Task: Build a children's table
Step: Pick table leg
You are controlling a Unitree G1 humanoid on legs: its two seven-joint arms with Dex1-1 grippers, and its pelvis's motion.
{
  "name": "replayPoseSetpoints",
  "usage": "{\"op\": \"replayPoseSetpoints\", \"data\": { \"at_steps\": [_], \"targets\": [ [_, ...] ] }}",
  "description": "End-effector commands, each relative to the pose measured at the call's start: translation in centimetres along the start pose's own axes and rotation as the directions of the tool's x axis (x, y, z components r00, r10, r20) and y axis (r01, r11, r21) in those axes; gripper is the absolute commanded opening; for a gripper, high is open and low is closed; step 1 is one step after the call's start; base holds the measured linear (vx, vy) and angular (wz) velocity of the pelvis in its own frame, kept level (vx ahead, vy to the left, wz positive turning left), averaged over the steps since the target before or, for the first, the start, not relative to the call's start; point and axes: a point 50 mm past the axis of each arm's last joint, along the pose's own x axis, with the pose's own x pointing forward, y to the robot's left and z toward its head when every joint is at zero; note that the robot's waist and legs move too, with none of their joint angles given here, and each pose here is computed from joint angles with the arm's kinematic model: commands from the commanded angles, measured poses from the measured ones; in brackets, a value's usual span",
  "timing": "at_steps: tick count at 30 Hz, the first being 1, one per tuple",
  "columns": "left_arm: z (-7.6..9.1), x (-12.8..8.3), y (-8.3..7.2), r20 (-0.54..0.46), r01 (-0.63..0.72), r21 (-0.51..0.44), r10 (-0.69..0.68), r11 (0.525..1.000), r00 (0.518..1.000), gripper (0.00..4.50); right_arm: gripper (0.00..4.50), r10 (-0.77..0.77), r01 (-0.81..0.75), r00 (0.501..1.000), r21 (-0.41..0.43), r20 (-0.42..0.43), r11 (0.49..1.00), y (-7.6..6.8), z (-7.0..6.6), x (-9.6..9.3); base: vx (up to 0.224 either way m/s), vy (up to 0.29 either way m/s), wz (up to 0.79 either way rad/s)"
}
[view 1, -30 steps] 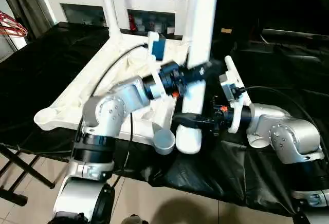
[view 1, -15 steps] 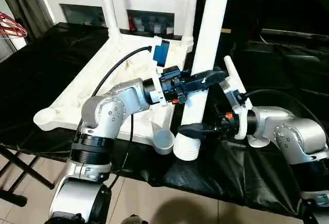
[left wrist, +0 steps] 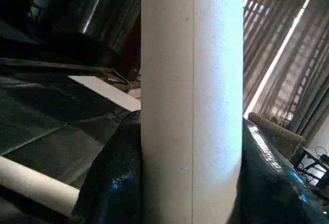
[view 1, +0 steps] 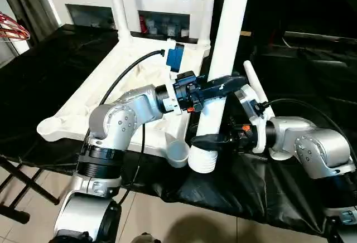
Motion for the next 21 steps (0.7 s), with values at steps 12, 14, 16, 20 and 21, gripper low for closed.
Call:
{"op": "replayPoseSetpoints", "data": {
  "at_steps": [12, 14, 16, 20, 21],
  "targets": [
    [0.34, 0.31, -0.07, 0.017, 0.009, 0.017, -0.009, 1.0, 1.0, 1.85, 2.59, -0.016, 0.015, 1.0, 0.01, 0.025, 1.0, -0.2, 0.32, 0.31, 0.0, 0.0, 0.0],
    [0.31, 0.27, -0.09, 0.015, 0.01, 0.018, -0.011, 1.0, 1.0, 1.85, 2.59, -0.011, 0.011, 1.0, 0.015, 0.025, 1.0, -0.16, 0.32, 0.32, 0.0, 0.0, 0.0],
    [0.27, 0.23, -0.1, 0.012, 0.012, 0.018, -0.012, 1.0, 1.0, 1.85, 2.59, -0.01, 0.01, 1.0, 0.019, 0.024, 1.0, -0.17, 0.3, 0.3, 0.0, 0.0, 0.0],
    [0.24, 0.17, -0.1, 0.009, 0.015, 0.019, -0.015, 1.0, 1.0, 1.85, 2.24, -0.007, 0.006, 1.0, 0.03, 0.024, 1.0, -0.17, 0.29, 0.27, 0.0, 0.0, 0.0],
    [0.24, 0.16, -0.09, 0.008, 0.015, 0.019, -0.015, 1.0, 1.0, 1.85, 2.21, -0.007, 0.006, 1.0, 0.03, 0.023, 1.0, -0.17, 0.29, 0.27, 0.0, 0.0, 0.0]
  ]
}}
